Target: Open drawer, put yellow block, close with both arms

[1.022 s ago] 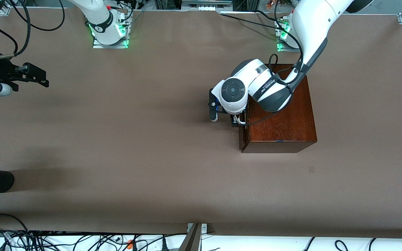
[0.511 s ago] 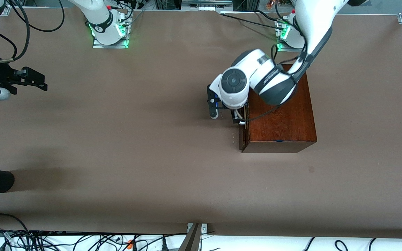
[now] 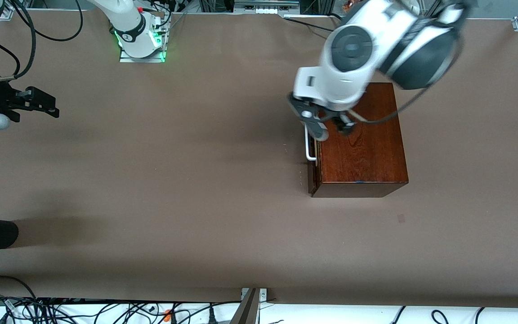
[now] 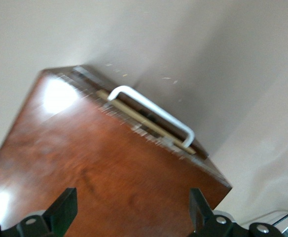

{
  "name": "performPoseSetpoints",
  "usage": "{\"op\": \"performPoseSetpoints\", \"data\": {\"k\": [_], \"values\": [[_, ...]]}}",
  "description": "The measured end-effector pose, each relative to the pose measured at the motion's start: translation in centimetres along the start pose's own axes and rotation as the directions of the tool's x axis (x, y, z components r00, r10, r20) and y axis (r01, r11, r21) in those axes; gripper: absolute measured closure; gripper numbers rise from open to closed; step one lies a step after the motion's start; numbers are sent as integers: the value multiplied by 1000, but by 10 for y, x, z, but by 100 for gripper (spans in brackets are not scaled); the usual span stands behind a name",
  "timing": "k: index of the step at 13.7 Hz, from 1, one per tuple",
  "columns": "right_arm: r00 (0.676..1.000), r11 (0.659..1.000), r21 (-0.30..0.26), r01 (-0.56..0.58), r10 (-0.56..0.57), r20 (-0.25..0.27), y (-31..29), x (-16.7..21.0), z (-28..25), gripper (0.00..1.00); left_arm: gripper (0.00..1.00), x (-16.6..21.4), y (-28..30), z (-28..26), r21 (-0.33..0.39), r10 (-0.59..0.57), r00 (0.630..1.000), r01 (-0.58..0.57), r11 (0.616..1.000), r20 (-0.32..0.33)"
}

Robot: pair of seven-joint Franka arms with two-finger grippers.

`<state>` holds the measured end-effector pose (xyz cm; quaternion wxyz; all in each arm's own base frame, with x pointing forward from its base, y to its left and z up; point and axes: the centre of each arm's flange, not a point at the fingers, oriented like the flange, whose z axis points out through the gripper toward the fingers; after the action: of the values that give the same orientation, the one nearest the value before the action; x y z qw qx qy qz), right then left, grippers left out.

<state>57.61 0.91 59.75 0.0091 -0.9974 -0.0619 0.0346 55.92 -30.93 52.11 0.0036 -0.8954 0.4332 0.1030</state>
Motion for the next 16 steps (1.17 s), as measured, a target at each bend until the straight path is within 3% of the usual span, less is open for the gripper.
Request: {"op": "performPoseSetpoints", "data": {"k": [3, 6, 8, 11, 13, 16], "values": [[1000, 1000, 0, -7, 7, 4, 4, 0, 2, 0, 0, -51, -65, -31, -24, -129, 992, 129, 991, -13], [1000, 1000, 1, -22, 22, 4, 12, 0, 2, 0, 0, -93, -79, -63, -25, -240, 970, 239, 971, -42], [1000, 1000, 1, -22, 22, 5, 12, 0, 2, 0, 0, -137, -94, -76, -96, -398, 914, 390, 916, -78], [1000, 1000, 1, -18, 18, 5, 10, 0, 2, 0, 0, -208, -132, -69, -134, -609, 776, 594, 793, -165], [1000, 1000, 1, -12, 12, 3, 7, 1, 2, 0, 0, -242, -136, -58, -144, -705, 688, 690, 709, -175], [1000, 1000, 0, -5, 5, 0, 3, 1, 1, 0, 0, -250, -137, -50, -155, -721, 671, 705, 692, -171]]}}
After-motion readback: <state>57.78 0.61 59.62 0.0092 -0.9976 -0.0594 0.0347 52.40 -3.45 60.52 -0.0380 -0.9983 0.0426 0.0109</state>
